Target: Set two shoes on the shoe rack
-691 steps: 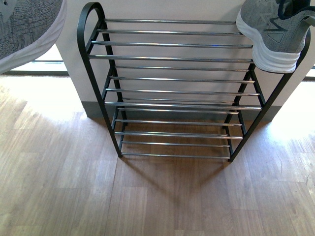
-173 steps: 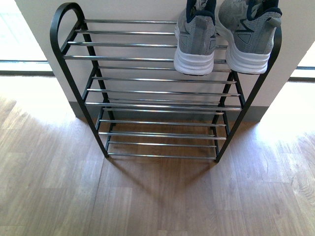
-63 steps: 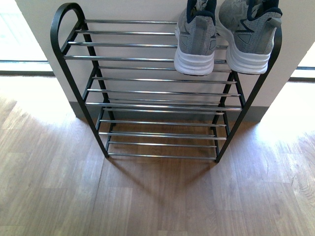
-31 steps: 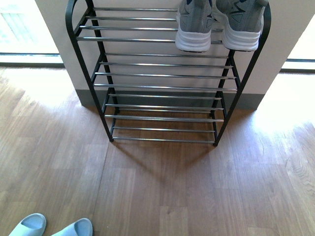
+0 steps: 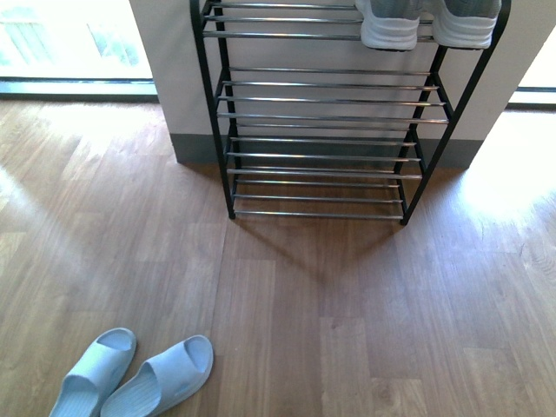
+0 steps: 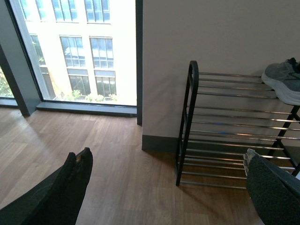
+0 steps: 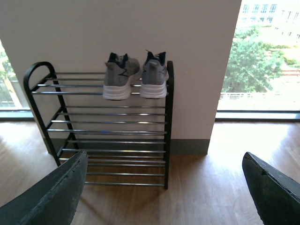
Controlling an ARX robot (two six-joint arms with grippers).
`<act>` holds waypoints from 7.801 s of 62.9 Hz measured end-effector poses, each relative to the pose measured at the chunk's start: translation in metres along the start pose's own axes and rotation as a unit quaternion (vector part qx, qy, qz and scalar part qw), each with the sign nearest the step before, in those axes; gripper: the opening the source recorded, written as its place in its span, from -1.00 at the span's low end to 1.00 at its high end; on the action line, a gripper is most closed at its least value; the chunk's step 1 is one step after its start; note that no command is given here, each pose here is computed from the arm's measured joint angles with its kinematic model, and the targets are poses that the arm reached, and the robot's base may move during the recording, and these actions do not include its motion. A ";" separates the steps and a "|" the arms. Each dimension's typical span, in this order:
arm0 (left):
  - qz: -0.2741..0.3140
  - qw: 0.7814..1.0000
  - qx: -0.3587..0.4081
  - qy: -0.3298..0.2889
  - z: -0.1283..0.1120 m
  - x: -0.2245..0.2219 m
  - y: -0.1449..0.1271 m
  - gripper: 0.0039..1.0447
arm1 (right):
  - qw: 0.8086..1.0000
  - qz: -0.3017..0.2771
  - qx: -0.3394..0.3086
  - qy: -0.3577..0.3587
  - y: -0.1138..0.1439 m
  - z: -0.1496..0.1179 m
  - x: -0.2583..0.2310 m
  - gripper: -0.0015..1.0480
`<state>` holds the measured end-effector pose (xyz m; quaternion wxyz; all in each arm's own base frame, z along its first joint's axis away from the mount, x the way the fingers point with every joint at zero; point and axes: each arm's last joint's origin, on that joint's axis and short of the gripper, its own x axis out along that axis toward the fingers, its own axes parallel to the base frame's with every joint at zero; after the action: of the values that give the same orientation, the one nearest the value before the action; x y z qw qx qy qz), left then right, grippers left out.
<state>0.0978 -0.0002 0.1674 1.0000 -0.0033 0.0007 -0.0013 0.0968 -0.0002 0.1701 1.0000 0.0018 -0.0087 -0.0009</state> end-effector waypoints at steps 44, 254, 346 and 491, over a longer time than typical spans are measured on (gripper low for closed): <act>0.001 1.000 0.000 0.000 0.000 0.000 0.000 0.83 | 1.000 0.000 0.000 0.000 0.000 0.000 0.000 0.82; 0.000 1.000 0.000 0.000 0.000 0.000 0.000 0.83 | 0.921 0.187 -0.026 0.339 0.197 -0.092 0.120 0.82; 0.000 1.000 0.000 0.000 0.000 0.000 0.000 0.83 | 0.858 -0.055 0.034 0.510 0.272 -0.323 0.247 0.82; 0.000 1.000 0.000 0.000 0.000 0.000 0.000 0.83 | 0.958 -0.024 0.157 0.237 -0.001 -0.017 0.147 -0.97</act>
<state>0.0978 -0.0002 0.1674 1.0000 -0.0030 0.0005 -0.0011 0.2436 -0.0018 0.1557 0.9600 0.1594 0.2290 -0.0227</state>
